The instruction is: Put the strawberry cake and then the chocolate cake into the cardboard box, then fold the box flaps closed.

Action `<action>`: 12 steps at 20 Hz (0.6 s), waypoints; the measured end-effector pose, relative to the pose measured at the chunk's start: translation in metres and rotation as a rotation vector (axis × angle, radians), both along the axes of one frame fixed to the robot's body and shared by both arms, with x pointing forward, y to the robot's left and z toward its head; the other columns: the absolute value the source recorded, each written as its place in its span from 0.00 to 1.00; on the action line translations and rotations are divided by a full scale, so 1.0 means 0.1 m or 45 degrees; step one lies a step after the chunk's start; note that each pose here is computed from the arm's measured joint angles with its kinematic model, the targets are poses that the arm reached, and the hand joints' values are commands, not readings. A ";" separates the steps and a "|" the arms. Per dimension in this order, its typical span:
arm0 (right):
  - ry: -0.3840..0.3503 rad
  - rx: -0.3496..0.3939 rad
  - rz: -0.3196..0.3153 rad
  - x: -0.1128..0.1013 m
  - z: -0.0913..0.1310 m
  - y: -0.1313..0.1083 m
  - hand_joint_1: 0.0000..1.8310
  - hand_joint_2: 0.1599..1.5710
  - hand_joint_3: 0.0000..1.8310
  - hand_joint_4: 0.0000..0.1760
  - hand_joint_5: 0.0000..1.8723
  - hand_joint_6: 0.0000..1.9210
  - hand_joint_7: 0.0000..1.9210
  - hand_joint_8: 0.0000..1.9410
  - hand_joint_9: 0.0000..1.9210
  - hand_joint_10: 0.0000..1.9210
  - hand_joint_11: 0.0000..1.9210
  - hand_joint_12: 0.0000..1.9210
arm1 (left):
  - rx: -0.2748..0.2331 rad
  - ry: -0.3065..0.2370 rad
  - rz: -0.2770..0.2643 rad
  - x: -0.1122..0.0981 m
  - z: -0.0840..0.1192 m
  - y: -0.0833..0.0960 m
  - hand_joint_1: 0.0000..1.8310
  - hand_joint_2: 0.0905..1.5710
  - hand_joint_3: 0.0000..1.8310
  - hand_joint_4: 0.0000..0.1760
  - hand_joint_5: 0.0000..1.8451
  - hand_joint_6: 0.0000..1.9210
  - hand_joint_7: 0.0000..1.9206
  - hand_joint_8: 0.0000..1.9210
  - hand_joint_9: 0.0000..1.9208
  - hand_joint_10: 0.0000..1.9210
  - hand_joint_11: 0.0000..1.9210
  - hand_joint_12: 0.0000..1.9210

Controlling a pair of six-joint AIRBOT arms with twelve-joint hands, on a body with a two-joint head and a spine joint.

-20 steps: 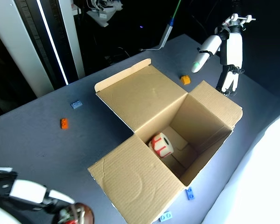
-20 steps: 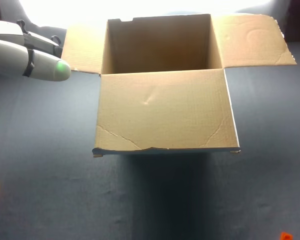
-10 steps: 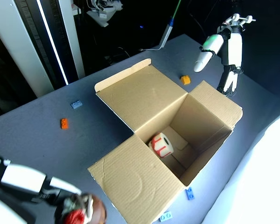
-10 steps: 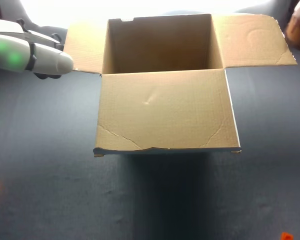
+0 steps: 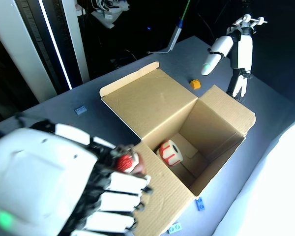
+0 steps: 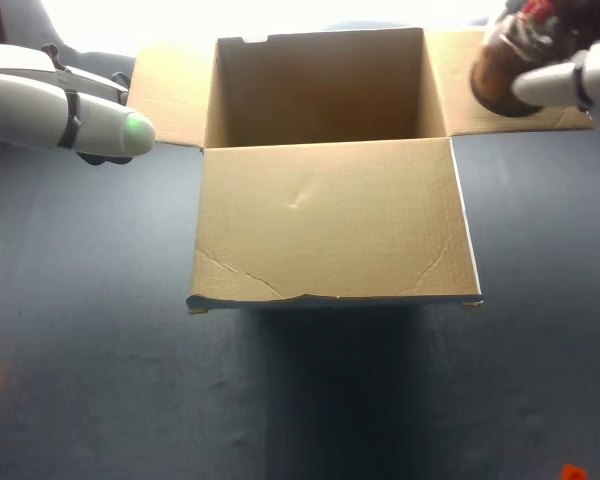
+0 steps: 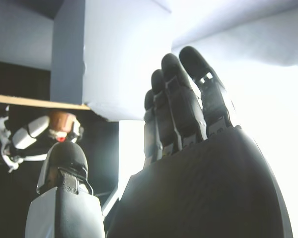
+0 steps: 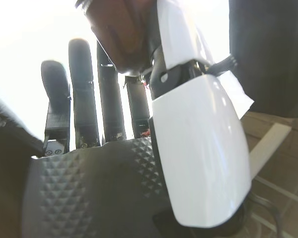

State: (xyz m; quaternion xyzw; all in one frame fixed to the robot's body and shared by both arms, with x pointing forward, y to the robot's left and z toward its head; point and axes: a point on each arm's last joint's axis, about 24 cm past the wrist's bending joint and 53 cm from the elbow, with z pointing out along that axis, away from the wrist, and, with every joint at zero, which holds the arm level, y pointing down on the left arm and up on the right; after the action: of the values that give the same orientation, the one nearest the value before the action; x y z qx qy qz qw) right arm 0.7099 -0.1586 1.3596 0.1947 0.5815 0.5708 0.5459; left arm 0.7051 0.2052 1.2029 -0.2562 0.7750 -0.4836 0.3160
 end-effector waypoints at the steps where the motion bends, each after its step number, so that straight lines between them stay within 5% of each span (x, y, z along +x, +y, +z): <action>1: -0.011 0.003 0.016 0.00 0.03 0.08 0.64 0.74 0.00 0.00 0.46 0.61 0.39 0.73 0.25 0.80 0.10 0.99 | -0.001 -0.002 0.002 0.00 0.00 0.00 0.14 0.70 0.00 0.15 0.15 0.00 0.20 0.00 0.24 0.00 0.04 0.54; 6: -0.010 -0.004 0.111 0.07 0.04 0.57 0.64 0.75 0.00 0.00 0.46 0.60 0.37 0.77 0.25 0.82 0.09 1.00 | -0.038 0.024 0.020 0.01 0.01 0.00 0.16 0.70 0.00 0.17 0.16 0.00 0.21 0.00 0.24 0.00 0.03 0.55; 12: 0.007 -0.014 0.117 0.30 0.14 0.71 0.64 0.75 0.00 0.02 0.45 0.63 0.39 0.72 0.26 0.79 0.08 1.00 | -0.056 0.039 0.037 0.01 -0.01 0.01 0.17 0.69 0.00 0.20 0.17 0.00 0.21 0.00 0.25 0.00 0.05 0.53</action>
State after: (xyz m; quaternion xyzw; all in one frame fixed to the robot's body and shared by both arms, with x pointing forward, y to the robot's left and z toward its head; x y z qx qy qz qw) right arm 0.7402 -0.0872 1.3736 0.1663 0.5944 0.5916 0.5187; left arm 0.7064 0.2065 1.2020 -0.2818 0.7651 -0.4919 0.3054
